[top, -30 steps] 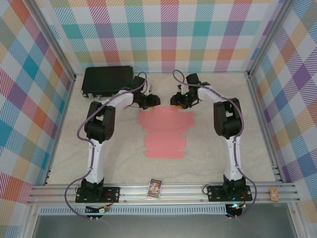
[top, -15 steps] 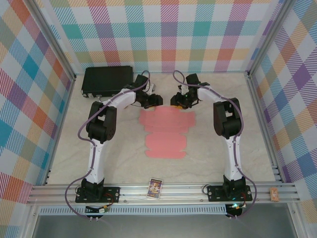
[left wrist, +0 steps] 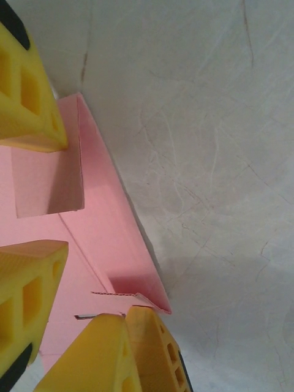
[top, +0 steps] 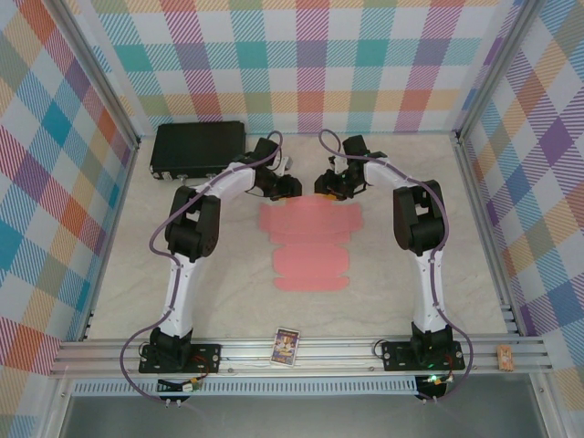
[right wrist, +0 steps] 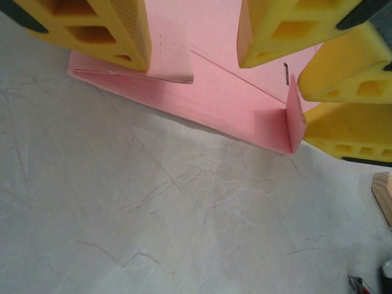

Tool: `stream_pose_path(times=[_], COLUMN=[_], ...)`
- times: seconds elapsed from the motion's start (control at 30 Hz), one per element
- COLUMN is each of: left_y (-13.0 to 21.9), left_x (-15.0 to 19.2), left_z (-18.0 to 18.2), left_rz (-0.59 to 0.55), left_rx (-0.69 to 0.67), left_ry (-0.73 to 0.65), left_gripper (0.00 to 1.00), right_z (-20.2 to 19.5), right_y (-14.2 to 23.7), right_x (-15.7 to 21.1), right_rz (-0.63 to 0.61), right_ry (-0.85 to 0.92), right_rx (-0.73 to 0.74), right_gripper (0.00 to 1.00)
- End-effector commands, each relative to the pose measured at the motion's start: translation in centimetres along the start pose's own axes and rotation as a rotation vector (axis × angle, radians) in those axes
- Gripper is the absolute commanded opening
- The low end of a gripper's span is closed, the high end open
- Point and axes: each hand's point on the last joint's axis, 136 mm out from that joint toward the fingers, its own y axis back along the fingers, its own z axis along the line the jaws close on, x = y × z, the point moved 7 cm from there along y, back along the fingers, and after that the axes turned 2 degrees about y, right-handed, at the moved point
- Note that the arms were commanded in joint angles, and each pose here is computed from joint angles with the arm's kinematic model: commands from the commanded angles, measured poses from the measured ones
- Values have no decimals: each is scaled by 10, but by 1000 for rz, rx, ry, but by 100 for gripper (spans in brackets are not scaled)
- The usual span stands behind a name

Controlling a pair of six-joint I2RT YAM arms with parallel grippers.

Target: Fold the paper box

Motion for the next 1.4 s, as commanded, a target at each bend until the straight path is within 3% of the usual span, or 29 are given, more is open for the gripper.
stream_pose_path(times=[0.0, 0.2, 0.43, 0.63, 1.0, 1.17, 1.37], left_y=[-11, 1, 54, 97, 137, 128, 108], left_x=[7, 1, -15, -10, 62, 97, 115], left_z=[2, -7, -40, -47, -14, 4, 15], left_rz=[55, 39, -67, -146, -178, -122, -86], left_rx=[-7, 2, 35, -60, -260, -269, -226], left_ry=[23, 8, -53, -94, -27, 40, 109], left_gripper=[43, 43, 47, 50, 51, 55, 56], right_z=[4, 11, 24, 21, 4, -5, -17], right_y=[6, 20, 63, 91, 117, 108, 91], right_x=[-1, -1, -1, 19, 97, 128, 144], right_rz=[-15, -48, -141, -174, -132, -81, -56], right_ry=[-6, 9, 54, 63, 13, -60, -115], right_rx=[-6, -2, 89, 172, 237, 192, 156], right_gripper=[42, 44, 48, 50, 51, 53, 53])
